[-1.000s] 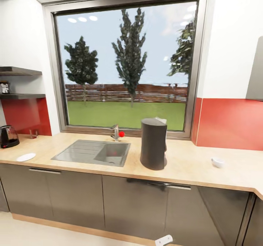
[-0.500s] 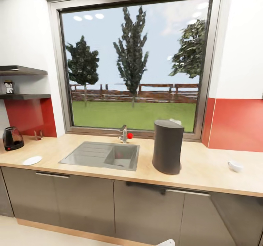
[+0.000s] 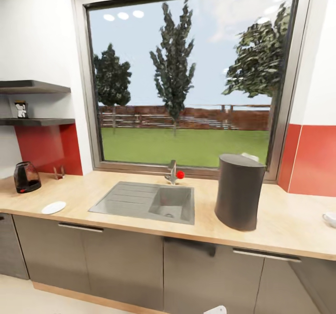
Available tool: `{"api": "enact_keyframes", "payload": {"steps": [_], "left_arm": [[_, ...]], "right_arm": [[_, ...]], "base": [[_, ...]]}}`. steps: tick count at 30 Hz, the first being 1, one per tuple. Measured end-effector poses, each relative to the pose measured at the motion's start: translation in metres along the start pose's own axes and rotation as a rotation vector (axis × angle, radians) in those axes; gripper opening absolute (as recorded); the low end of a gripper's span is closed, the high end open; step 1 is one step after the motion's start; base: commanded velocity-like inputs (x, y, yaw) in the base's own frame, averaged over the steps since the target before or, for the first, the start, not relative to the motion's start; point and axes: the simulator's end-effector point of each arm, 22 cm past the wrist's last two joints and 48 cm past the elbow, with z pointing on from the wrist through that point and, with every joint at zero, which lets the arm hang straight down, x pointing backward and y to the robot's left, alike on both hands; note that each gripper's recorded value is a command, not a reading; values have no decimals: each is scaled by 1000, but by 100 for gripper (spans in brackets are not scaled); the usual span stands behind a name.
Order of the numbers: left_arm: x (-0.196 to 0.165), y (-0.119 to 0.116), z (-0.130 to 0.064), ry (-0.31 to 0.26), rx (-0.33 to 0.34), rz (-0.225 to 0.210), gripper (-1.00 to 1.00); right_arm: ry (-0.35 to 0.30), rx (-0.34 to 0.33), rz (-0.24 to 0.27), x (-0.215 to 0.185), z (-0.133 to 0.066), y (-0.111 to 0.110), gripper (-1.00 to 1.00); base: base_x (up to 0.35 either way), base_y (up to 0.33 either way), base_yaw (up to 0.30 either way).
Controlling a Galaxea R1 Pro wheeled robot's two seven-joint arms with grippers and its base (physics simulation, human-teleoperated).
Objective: Set up a coffee station on the kitchen countertop: keep the coffee maker on the countertop, move the bottle of coffee from the kitchen shelf to the counter next to the coffee maker, place a paper coffee filter on top of the coffee maker, put the saucer next to the coffee maker with the coffee cup on the saucer, and place the electric kettle next to the coffee maker.
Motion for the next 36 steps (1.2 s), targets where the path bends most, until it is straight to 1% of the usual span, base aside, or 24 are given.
{"api": "enact_keyframes", "payload": {"steps": [24,29,36], "left_arm": [[14,3,0,37,-6,5,100],[14,3,1,28,-6,4,100],[18,8,1,38,-13,4,100]], "right_arm": [[37,-12,1,16,5,5,100],[46,-14,1,20,5,5,100],[56,-16,1,25,7,6,100]], "base": [[165,322,1],[161,318,0],[112,325,0]]}}
